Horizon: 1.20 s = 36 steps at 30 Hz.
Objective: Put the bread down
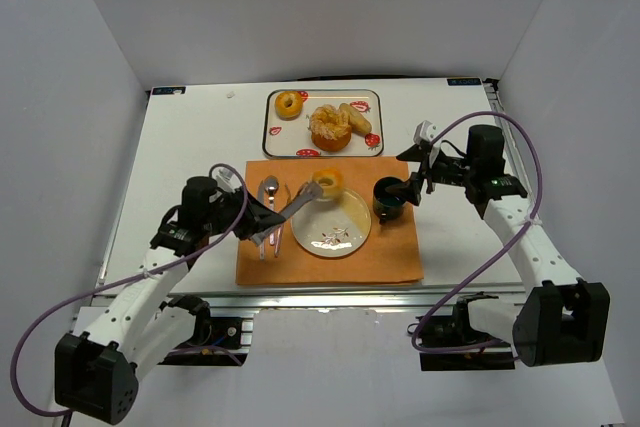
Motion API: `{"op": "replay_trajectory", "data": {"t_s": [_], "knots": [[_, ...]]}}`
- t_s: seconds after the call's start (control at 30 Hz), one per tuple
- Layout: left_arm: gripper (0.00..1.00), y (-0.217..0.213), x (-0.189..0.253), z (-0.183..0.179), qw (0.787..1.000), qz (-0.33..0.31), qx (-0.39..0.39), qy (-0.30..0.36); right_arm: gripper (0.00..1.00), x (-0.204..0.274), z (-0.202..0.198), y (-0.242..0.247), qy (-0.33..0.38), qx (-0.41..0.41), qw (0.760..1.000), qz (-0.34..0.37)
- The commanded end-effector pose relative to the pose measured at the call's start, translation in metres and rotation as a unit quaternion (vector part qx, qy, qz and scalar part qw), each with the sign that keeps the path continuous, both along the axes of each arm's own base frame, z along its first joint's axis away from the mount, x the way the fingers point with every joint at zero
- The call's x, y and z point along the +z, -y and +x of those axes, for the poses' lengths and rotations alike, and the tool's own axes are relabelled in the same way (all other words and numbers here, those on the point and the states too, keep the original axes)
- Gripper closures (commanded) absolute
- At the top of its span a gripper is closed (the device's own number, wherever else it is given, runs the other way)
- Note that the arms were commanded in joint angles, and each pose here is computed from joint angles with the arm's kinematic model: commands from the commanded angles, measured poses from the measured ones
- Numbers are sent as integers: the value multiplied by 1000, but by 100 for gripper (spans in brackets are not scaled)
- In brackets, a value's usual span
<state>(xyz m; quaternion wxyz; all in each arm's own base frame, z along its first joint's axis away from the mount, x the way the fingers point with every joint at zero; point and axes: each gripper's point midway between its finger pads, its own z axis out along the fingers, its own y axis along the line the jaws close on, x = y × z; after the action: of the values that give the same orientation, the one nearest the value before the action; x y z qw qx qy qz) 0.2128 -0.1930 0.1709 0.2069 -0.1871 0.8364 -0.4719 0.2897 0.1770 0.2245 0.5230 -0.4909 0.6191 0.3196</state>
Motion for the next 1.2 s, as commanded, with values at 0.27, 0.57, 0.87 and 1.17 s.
{"op": "replay_trajectory", "data": {"t_s": [0.27,0.57,0.87,1.17], "knots": [[73,27,-14,-17,998,27,-51,-22,11,21,1,-2,30,9,999,12],[44,23,-11,-15,997,58,-53,-14,11,19,-1,-2,28,9,999,12],[44,9,3,-13,996,87,-26,8,11,18,-3,-2,24,12,1000,14],[47,4,61,20,994,78,17,70,11,16,-5,-2,25,16,999,14]]}}
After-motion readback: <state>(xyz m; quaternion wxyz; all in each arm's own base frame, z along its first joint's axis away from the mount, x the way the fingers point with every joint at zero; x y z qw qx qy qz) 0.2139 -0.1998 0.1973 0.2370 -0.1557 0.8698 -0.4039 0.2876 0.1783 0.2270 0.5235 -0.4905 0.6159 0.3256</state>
